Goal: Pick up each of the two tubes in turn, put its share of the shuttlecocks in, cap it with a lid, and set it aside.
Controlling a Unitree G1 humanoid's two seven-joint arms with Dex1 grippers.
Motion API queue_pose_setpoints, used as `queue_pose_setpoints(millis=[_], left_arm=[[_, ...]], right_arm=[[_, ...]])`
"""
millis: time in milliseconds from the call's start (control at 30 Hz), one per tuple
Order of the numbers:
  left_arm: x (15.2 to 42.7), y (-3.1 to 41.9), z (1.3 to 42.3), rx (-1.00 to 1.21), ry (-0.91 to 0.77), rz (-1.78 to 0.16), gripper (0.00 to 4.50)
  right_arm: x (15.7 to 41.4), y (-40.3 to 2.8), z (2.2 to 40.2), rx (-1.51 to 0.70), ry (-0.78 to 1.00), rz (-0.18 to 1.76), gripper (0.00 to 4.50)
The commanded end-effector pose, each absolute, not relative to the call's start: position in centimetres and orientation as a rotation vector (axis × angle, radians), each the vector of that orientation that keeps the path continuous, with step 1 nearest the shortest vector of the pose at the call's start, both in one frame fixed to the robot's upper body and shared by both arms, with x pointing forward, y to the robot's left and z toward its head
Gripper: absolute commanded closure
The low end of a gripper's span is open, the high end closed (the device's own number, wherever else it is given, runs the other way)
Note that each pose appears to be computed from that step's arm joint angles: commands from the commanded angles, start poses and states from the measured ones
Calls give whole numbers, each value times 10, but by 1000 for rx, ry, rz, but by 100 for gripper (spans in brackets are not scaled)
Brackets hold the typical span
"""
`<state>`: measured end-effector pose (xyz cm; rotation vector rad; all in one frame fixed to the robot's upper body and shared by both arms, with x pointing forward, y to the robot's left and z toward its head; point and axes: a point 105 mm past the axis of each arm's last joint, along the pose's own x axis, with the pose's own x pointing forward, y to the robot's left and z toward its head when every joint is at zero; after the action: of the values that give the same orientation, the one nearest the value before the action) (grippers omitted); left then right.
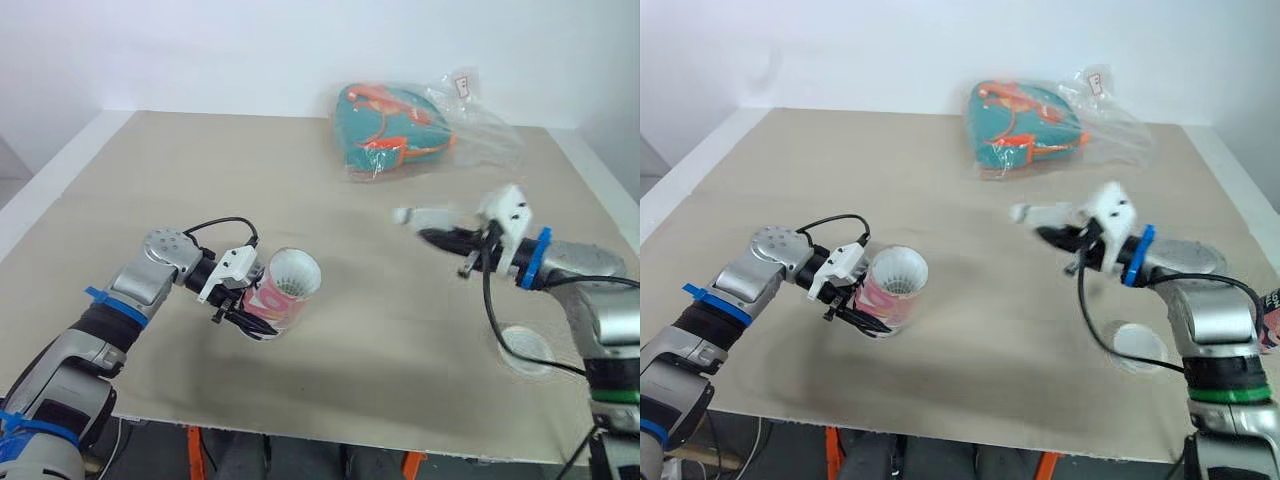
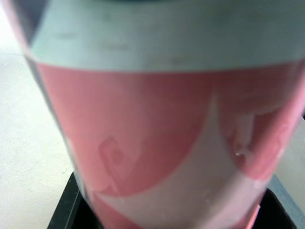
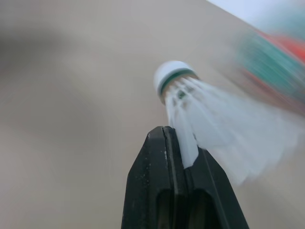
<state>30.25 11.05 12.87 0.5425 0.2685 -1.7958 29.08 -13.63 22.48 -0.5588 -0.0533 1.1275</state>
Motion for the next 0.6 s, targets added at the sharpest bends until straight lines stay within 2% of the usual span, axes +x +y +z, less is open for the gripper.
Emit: queue_pose_setpoints(millis=[33,200,533,567,600], left_arm=[[302,106,124,556,287,-1811,232],[303,104,124,556,281,-1812,232],[303,105,124,546,279,-1804,232],[303,105,124,546,278,-1804,232],[303,105,124,546,276,-1803,232]], right_arm=[[265,-106,246,-702,-130,1260,446],[256,-86,260,-869,-174,1359,446],[263,-70,246,-1069,-99,1450,446],[265,-68,249,-1063,-101,1452,416],[265,-66,251,-1052,-103,1459,416]])
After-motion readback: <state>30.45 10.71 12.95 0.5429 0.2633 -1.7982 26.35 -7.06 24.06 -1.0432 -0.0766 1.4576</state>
